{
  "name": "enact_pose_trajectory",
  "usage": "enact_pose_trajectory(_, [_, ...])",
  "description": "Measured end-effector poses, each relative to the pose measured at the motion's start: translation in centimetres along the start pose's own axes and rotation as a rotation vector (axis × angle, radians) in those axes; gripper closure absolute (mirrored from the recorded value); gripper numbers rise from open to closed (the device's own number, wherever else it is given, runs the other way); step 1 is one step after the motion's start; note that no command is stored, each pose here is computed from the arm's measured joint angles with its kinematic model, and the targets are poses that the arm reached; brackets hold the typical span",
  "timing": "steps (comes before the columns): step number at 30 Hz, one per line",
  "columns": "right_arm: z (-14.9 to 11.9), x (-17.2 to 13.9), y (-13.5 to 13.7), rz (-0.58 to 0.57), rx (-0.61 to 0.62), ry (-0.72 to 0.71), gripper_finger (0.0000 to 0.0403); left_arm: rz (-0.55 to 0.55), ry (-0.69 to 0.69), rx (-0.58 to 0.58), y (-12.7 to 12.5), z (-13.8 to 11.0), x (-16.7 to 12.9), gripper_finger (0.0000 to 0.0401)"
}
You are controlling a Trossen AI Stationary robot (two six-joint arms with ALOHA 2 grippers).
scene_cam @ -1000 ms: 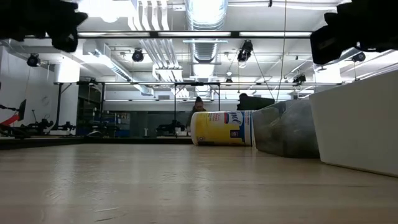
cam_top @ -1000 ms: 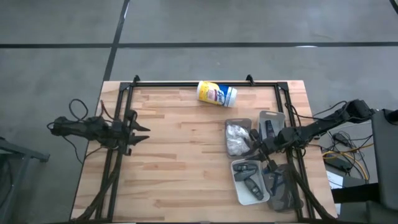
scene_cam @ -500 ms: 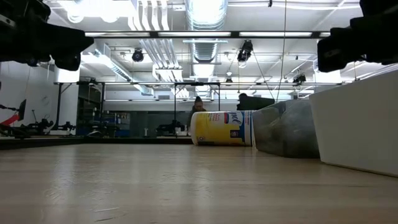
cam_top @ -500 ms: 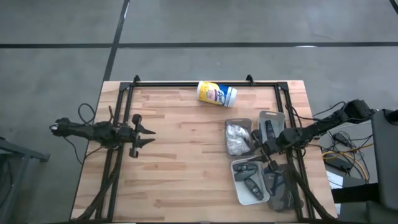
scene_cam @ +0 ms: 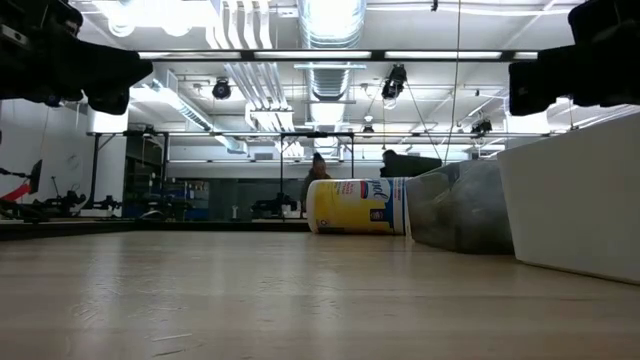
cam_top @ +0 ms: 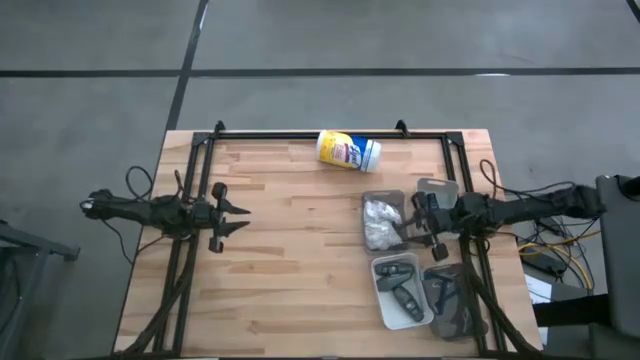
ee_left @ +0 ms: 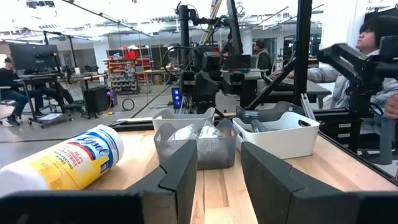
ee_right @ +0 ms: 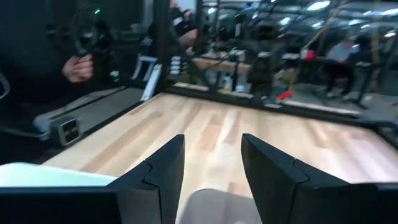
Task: Pick & Place Travel size toiletries
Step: Return to Home Position
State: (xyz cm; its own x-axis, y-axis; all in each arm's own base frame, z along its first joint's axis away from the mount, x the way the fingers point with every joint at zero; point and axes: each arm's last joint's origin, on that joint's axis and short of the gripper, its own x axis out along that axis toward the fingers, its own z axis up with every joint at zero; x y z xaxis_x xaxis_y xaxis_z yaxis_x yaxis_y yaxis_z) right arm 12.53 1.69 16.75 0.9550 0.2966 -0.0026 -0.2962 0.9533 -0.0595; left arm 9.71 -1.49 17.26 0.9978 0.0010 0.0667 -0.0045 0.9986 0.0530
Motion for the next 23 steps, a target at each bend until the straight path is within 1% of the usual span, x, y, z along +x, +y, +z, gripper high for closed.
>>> enact_pose_trajectory(5, [0.5, -1.6, -0.4, -0.061, 0.001, -0.041, 0.0237, -0.001, 0.012, -0.029, 0.0, -0.1, 0.0, 0.0270])
enact_pose_trajectory(10, [0.6, -3.0, -0.1, -0.081, -0.009, -0.076, 0.0226, -0.001, 0.021, -0.049, 0.0, -0.2, 0.0, 0.0271])
enact_pose_trajectory(13, [0.7, -3.1, -0.1, -0.082, -0.015, -0.073, 0.0219, -0.002, 0.022, -0.048, 0.0, -0.2, 0.0, 0.0270])
enact_pose_trajectory(18, [0.3, -3.0, -0.3, -0.154, -0.008, -0.031, 0.0211, -0.002, 0.032, -0.031, 0.0, -0.3, 0.1, 0.0270])
enact_pose_trajectory(23, [0.2, -3.0, -0.3, -0.158, -0.007, -0.021, 0.0206, 0.000, 0.044, -0.031, -0.1, -0.4, 0.1, 0.0271])
